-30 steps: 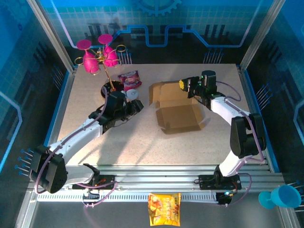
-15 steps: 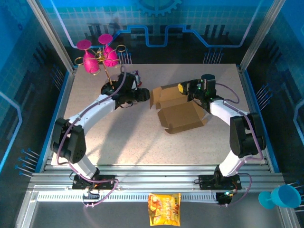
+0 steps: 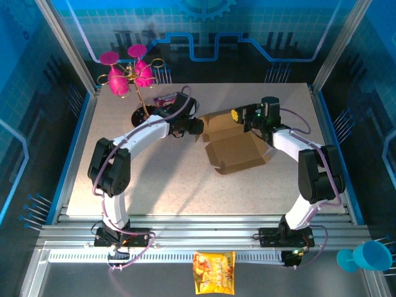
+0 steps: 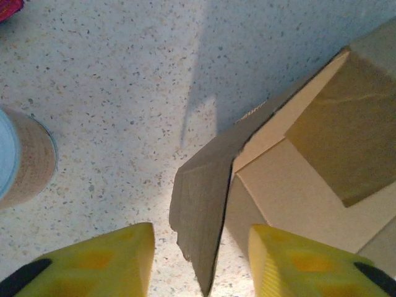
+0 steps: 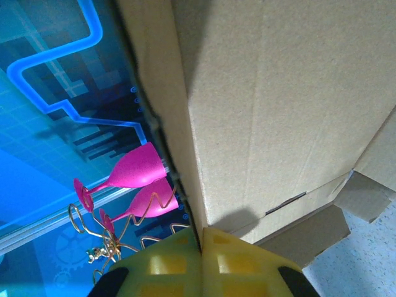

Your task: Fold the paper box

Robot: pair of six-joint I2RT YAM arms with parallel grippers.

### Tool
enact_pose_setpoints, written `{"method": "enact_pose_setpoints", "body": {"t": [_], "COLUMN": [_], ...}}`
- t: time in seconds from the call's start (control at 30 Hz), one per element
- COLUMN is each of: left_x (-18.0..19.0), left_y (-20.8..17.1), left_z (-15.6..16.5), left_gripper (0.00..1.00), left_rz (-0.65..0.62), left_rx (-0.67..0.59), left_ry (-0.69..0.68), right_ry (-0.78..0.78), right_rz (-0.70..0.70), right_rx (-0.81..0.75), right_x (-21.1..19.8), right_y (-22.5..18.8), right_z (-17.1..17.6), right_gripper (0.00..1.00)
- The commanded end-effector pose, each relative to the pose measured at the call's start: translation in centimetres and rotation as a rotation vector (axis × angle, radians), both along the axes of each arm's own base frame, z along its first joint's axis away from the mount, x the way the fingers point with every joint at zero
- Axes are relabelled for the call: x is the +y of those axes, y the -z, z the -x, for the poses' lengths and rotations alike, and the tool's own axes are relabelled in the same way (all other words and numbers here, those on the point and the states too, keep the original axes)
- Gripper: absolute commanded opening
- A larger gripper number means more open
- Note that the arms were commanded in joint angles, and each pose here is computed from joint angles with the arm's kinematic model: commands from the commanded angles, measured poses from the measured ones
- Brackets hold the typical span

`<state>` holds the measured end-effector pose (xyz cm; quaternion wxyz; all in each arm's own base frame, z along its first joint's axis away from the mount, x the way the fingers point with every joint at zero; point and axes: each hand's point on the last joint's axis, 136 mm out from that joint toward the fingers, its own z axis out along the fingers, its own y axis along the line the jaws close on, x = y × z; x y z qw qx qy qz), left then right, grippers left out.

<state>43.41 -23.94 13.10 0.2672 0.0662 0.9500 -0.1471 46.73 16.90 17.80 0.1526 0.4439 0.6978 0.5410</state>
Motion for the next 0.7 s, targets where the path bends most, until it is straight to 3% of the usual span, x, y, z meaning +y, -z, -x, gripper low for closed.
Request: {"method": "enact_pose_setpoints", "body": {"t": [0.0,0.17,0.47,0.57,0.67], "left_x": [0.4,0.0,-1.1,-1.1,-2.0], "left_y": [-0.3,-0.6,0.4,0.7,-0.5], "left_z": [-0.7,-1.1,-1.3,-1.3,-1.2], "left_gripper": [0.3,0.06,0.01,0.05,0.3], "left_rz": [-0.027,0.039,0.061,0.071,0.138], "left_rx": [-0.014,-0.025,0.008,0.022,0.019], "left_ry": [-0.055,-0.152,-0.252,-0.278,-0.266], "right_ry": [-0.023,-0.023,-0.012,-0.012,-0.012], "right_rz": [-0.01,-0.02,-0.048,-0.048,-0.042], "right_rx": [-0.023,-0.049,-0.051,-0.052,-0.074], "right_x": [0.7,0.8,1.2,1.2,1.1], "right_y": [-0.5,0.0,1.1,1.4,1.5], "right_z": [-0.4,-0.3,0.3,0.6,0.7], "right_gripper": [0.0,0.0,0.0,0.0,0.0]}}
